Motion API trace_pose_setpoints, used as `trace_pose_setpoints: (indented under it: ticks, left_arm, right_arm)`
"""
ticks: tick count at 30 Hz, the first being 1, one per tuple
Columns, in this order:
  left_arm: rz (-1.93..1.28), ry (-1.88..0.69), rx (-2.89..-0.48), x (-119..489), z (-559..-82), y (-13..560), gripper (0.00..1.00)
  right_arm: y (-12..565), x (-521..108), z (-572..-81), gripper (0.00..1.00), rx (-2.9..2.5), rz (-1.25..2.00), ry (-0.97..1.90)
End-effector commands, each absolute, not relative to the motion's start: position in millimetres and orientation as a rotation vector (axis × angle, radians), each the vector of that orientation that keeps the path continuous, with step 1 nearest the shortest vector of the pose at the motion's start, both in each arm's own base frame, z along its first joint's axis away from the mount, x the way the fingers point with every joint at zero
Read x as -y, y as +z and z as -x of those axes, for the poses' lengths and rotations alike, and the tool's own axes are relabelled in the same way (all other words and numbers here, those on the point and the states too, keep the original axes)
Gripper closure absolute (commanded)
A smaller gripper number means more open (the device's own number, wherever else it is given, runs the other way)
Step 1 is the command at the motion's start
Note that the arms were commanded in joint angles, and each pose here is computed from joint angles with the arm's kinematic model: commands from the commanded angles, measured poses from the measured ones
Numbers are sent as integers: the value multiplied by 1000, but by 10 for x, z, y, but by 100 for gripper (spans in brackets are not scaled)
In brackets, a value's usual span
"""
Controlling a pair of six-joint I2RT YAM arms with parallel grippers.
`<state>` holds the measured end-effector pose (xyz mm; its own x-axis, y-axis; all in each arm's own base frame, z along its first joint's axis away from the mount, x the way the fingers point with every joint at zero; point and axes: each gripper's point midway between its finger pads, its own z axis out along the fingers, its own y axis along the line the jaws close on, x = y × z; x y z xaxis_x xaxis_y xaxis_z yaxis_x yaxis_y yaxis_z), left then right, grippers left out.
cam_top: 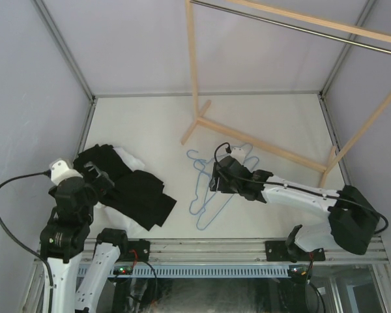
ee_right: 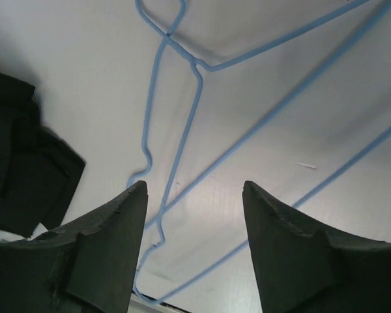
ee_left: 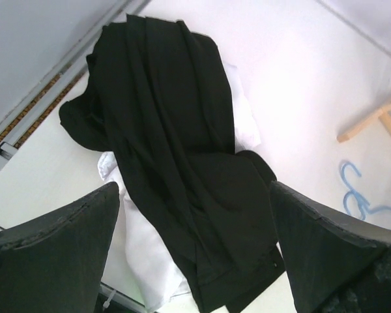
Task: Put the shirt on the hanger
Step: Pick up the hanger at the center of the board.
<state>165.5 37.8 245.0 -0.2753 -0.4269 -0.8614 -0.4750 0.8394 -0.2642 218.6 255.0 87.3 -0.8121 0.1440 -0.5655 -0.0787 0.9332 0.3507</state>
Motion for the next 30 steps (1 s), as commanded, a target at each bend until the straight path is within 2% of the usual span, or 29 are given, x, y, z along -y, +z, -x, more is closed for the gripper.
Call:
trace_pose_setpoints:
  ticks: [1,12,20,25,30]
  left_arm:
    - [769,79,-1778,-536,-1526,2568,0]
    - [739,69,-1816,-487,-1595,2542,0]
    - [735,62,-1803,-486,-1591,2557,0]
    - [739,63,-1804,-492,-1598,2552,0]
    - [735,58,-1805,-485,-1607,2555,0]
  right_arm:
    - [1042,-2986,-2408,43,-2391,-210,583]
    - [586,-3285,-2441,54,-2475,-252,483]
    - [394,-3186,-2433,55,-2514,-241,353]
    - [450,-3132,-2445,55,-2489,-225,321]
    - [805,-3252,-2473,53,-2360,-110,370]
